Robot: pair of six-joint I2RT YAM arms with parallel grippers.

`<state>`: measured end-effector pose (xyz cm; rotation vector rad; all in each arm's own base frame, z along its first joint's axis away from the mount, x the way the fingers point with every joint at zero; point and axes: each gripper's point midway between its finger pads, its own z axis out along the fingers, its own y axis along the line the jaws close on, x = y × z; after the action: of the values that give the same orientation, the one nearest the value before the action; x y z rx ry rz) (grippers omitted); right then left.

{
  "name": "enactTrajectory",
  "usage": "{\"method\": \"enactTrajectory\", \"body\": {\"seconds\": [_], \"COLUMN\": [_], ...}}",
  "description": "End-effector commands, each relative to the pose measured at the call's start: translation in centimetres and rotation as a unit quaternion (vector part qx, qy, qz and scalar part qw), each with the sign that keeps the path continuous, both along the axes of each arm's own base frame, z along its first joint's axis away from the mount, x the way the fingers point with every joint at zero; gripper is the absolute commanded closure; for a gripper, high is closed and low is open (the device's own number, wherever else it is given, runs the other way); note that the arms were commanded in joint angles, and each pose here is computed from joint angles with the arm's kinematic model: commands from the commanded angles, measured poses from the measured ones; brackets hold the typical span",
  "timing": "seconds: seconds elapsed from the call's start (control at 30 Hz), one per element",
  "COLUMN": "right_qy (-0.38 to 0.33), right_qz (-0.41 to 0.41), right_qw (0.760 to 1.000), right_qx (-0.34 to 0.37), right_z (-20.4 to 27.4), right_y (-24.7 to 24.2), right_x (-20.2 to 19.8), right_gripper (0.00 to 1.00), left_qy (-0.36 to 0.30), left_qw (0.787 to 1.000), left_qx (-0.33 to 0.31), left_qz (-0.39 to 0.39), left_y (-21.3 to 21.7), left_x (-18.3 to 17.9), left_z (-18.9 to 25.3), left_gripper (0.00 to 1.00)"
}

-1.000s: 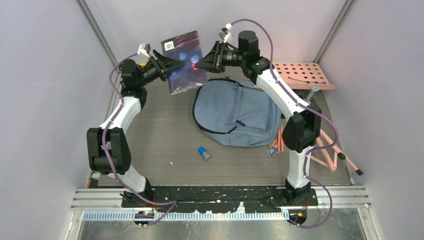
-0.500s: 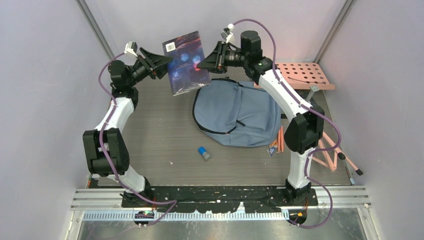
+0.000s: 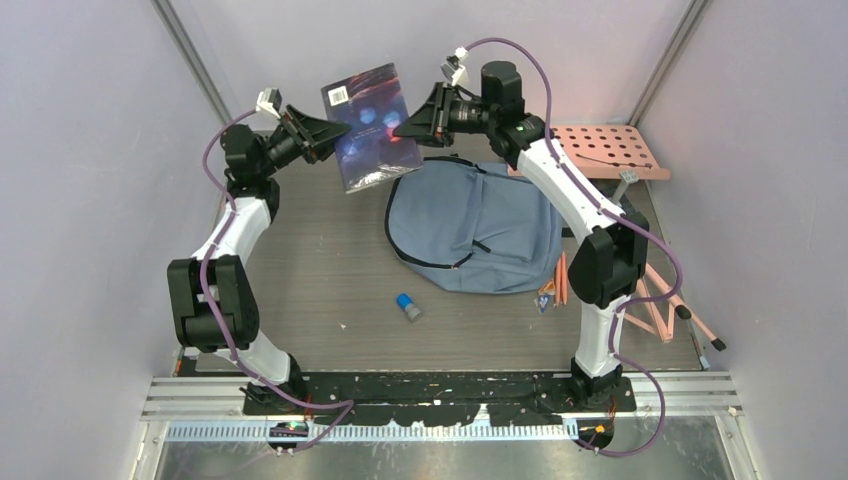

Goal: Pack the student bag
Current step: Pick up the book from the center of the board.

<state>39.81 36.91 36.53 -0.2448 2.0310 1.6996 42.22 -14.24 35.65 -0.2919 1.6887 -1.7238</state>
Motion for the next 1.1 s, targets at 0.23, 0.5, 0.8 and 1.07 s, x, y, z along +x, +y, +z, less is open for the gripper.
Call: {"method": "enactTrajectory", "body": {"seconds": [0.23, 0.5, 0.8, 1.07], "right_qy": [-0.079, -0.061, -0.061, -0.05], "right_qz": [-0.104, -0.23, -0.189, -0.101], "right_qw": [0.99, 0.952, 0.882, 0.873], "right_qx": [-0.058, -0.191, -0.427, -0.474], "right_z": [0.1, -6.9, -15.8, -20.3], "right_y": [-1.8, -6.4, -4.4, 0.7], "right_x": [1.5, 2.6, 0.4, -1.5], "right_gripper": [0.57, 0.26, 0.24, 0.24], "left_qy": [-0.063, -0.054, 0.05, 0.148], "left_qw": [0.998, 0.994, 0.98, 0.93], "left_qx": [-0.004, 0.006, 0.15, 0.274], "left_qz": [-0.003, 0.091, 0.124, 0.192], "left_y": [0.8, 7.5, 9.6, 14.2], "left_x": [-1.0, 2.3, 3.6, 2.0], "left_z": [2.1, -0.1, -8.1, -12.7], "left_gripper": [1.0, 1.0, 1.0, 1.0]}}
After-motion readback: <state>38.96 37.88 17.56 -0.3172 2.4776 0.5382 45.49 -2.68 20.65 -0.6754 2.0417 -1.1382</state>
